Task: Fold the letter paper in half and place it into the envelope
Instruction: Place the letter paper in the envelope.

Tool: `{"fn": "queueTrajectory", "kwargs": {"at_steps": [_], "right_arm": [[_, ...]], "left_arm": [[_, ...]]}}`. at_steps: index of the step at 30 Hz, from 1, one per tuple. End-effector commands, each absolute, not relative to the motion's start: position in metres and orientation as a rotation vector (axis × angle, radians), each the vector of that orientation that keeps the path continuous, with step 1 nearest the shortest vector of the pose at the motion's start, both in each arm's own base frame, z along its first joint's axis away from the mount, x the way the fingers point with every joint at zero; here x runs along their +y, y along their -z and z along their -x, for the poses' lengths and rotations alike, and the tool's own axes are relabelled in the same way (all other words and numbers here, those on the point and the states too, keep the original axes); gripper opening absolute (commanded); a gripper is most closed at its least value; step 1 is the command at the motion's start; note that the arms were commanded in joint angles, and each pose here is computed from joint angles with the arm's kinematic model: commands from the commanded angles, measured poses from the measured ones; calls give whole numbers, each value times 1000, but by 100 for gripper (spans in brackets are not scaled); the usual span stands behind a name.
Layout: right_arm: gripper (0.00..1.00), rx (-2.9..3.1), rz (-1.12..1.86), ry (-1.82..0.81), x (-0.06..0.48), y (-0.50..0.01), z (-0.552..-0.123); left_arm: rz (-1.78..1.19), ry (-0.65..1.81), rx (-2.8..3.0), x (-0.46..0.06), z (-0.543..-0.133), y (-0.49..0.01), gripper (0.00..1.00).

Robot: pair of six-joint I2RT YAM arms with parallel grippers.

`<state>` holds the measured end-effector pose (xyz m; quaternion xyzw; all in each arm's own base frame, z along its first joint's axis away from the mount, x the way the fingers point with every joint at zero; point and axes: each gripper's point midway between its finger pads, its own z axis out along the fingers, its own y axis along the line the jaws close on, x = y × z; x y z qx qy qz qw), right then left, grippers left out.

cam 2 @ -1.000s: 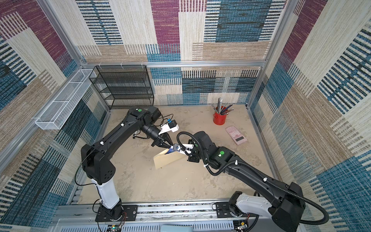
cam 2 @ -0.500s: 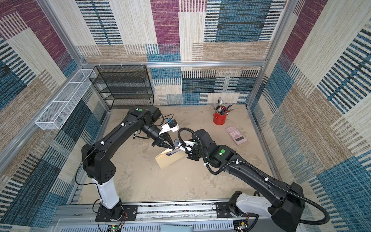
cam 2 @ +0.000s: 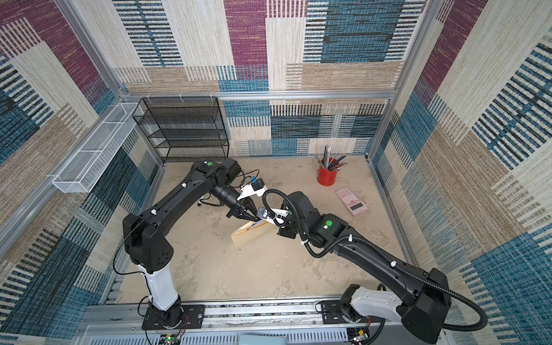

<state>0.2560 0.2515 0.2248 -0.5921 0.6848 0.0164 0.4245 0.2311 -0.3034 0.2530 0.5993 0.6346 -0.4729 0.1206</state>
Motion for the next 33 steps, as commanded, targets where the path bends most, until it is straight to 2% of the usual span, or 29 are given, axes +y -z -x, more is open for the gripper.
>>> {"fn": "queueTrajectory", "kwargs": {"at_steps": [1,11,17,19,21,27,30,33], "right_arm": [[0,1704,1508,-8,250,-224,-256],[0,1760,1521,4,254,-209,-257],[32,1755,1468,-25,257,-223,-258],[38,1752,1448,-29,257,-228,-259],[41,1750,1436,-34,257,-232,-258],[29,1746,1408,-52,258,-240,-258],[12,1749,1405,-57,258,-240,-258],[3,1759,1409,-53,258,-236,-259]], "left_arm": [[-1755,1397,1837,-303,-226,-260,0],[-1754,1402,1817,-303,-225,-264,0],[-1752,1412,1828,-304,-225,-261,0],[-1751,1413,1833,-304,-225,-260,0],[-1752,1413,1838,-305,-225,-259,0],[-1752,1411,1856,-305,-227,-256,0],[-1751,1410,1862,-306,-228,-255,0],[-1750,1410,1861,-306,-228,-256,0]]}}
